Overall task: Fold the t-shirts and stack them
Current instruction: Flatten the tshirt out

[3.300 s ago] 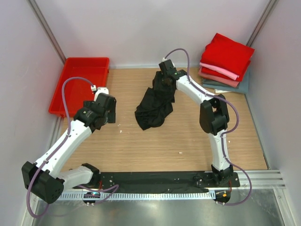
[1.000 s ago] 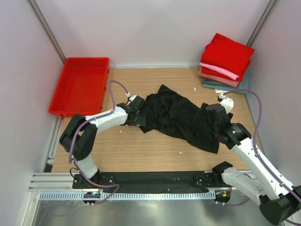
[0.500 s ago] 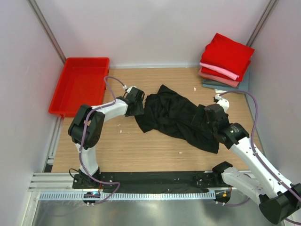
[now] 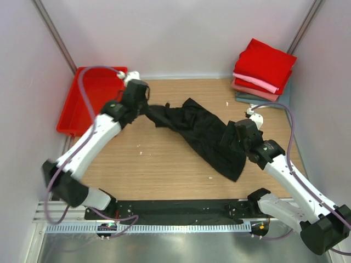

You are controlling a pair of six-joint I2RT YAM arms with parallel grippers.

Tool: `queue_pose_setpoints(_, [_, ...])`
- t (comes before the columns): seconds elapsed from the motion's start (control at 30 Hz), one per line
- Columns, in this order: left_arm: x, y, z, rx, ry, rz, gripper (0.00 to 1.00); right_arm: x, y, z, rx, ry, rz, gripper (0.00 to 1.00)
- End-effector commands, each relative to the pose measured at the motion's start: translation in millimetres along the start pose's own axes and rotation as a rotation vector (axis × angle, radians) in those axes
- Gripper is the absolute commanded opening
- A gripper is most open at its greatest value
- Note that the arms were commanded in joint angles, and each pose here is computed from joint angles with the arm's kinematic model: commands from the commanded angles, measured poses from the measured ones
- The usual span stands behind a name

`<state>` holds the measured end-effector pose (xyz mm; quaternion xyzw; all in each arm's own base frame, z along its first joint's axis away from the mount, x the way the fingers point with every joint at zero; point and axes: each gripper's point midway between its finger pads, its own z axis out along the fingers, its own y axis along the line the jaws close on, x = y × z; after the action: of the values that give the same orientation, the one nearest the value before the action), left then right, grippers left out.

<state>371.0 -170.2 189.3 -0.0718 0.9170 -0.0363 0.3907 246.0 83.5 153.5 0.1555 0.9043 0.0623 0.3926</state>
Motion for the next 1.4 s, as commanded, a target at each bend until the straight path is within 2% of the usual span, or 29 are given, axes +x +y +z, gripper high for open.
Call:
queue_pose_setpoints(0.0, [-52, 59, -108, -0.115, -0.187, -0.022, 0.0, -18, 14, 1, -0.04, -0.05, 0.021, 1.0])
queue_pose_setpoints(0.07, [-43, 80, -137, -0.114, -0.213, -0.043, 0.03, -12, 15, 6, -0.04, -0.032, 0.025, 1.0])
queue_pose_setpoints(0.1, [-36, 84, -140, -0.108, -0.211, -0.04, 0.12, -5, 19, 10, -0.054, -0.001, 0.025, 1.0])
queue_pose_setpoints(0.13, [-20, 94, -143, -0.104, -0.201, -0.028, 0.18, 0, 21, 15, -0.066, 0.012, 0.027, 1.0])
queue_pose_setpoints(0.2, [0, 99, -136, -0.094, -0.167, 0.01, 0.27, 11, 26, 21, -0.092, 0.048, 0.036, 0.98])
queue_pose_setpoints(0.23, [22, 105, -123, -0.116, -0.118, 0.044, 0.28, 19, 35, 26, -0.134, 0.084, 0.037, 0.95])
queue_pose_setpoints(0.3, [38, 107, -112, -0.114, -0.085, 0.076, 0.27, 36, 42, 34, -0.176, 0.142, 0.037, 0.9])
queue_pose_setpoints(0.4, [61, 107, -94, -0.106, -0.022, 0.114, 0.2, 62, 75, 39, -0.333, 0.248, 0.03, 0.81])
queue_pose_setpoints(0.53, [63, 105, -90, -0.097, -0.025, 0.13, 0.14, 75, 122, 35, -0.425, 0.275, -0.085, 0.8])
queue_pose_setpoints(0.7, [65, 109, -90, -0.1, -0.032, 0.129, 0.13, 86, 142, 59, -0.322, 0.278, -0.187, 0.81])
queue_pose_setpoints(0.77, [69, 109, -90, -0.101, -0.021, 0.118, 0.2, 83, 153, 62, -0.326, 0.272, -0.195, 0.81])
queue_pose_setpoints(0.8, [70, 108, -89, -0.1, -0.016, 0.111, 0.37, 85, 153, 69, -0.308, 0.278, -0.202, 0.83])
queue_pose_setpoints(0.9, [70, 106, -91, -0.097, -0.007, 0.082, 0.65, 75, 155, 87, -0.24, 0.238, -0.243, 0.88])
queue_pose_setpoints(1.03, [72, 109, -88, -0.113, -0.006, 0.077, 0.72, 53, 176, 109, -0.192, 0.194, -0.328, 0.89])
queue_pose_setpoints(1.17, [74, 112, -85, -0.14, 0.001, 0.07, 0.73, 41, 198, 133, -0.178, 0.179, -0.397, 0.9])
queue_pose_setpoints(1.33, [74, 119, -82, -0.185, 0.007, 0.078, 0.73, 17, 238, 146, -0.216, 0.157, -0.399, 0.89])
queue_pose_setpoints(1.37, [74, 121, -82, -0.19, 0.008, 0.077, 0.73, 24, 236, 158, -0.19, 0.173, -0.413, 0.89])
